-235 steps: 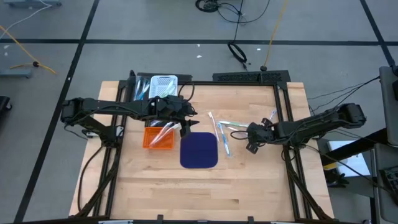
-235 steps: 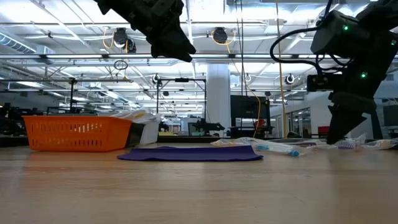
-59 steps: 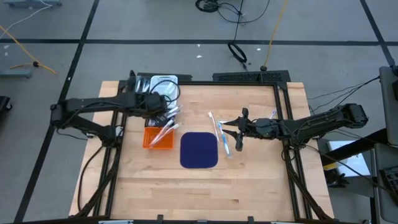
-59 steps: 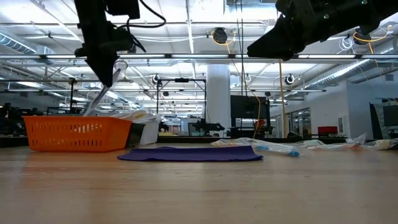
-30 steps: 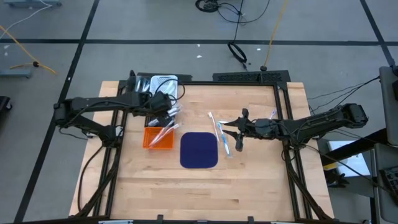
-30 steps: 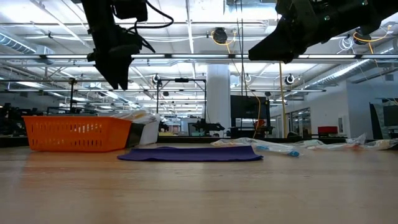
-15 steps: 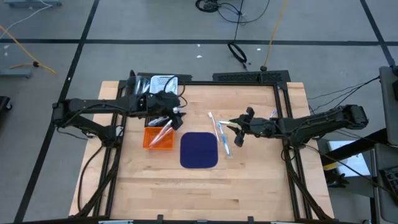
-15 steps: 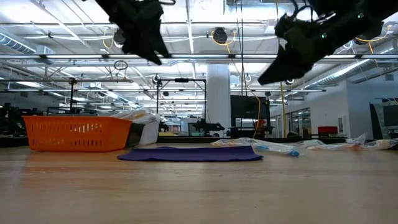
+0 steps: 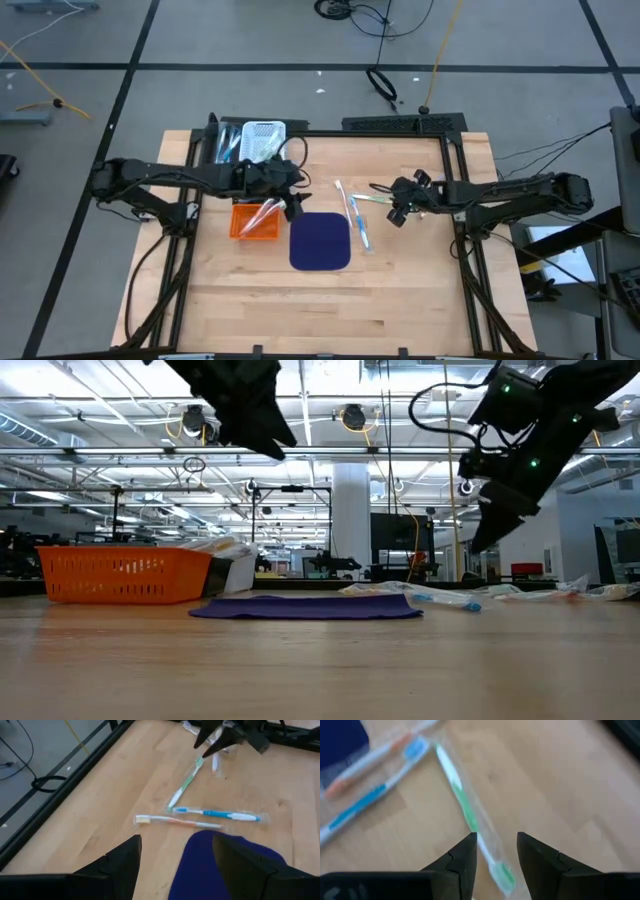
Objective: Pick & Place Toothbrushes
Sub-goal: Put the green toothbrush into the white bin
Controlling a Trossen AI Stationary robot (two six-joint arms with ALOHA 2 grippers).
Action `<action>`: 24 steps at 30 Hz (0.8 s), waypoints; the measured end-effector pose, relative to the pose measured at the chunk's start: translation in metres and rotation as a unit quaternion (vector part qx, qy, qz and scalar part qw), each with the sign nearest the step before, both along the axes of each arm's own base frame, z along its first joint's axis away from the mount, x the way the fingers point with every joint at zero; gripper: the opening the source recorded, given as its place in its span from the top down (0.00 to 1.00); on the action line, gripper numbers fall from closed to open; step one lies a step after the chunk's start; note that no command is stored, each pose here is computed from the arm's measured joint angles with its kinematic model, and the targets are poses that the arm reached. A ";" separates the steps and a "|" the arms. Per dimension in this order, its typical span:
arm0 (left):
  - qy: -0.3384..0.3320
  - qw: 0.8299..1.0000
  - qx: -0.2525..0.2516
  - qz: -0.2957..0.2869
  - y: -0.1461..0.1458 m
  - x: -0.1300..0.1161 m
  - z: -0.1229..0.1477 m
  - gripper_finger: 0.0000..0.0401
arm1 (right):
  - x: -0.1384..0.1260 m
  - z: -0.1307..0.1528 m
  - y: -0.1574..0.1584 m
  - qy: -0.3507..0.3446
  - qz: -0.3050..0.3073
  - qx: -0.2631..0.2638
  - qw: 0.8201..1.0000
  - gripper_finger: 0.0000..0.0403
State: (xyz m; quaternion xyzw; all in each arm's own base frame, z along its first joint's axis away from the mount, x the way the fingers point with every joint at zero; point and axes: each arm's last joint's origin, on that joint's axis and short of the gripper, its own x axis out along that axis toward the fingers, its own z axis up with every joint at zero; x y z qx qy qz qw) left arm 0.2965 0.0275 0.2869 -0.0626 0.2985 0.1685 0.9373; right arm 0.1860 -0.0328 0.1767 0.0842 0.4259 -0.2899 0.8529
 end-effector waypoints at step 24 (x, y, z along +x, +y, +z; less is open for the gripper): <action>-0.020 0.999 0.000 -0.041 -0.025 0.055 -0.051 0.39 | -0.019 -0.015 -0.013 0.089 0.040 0.073 0.993 0.68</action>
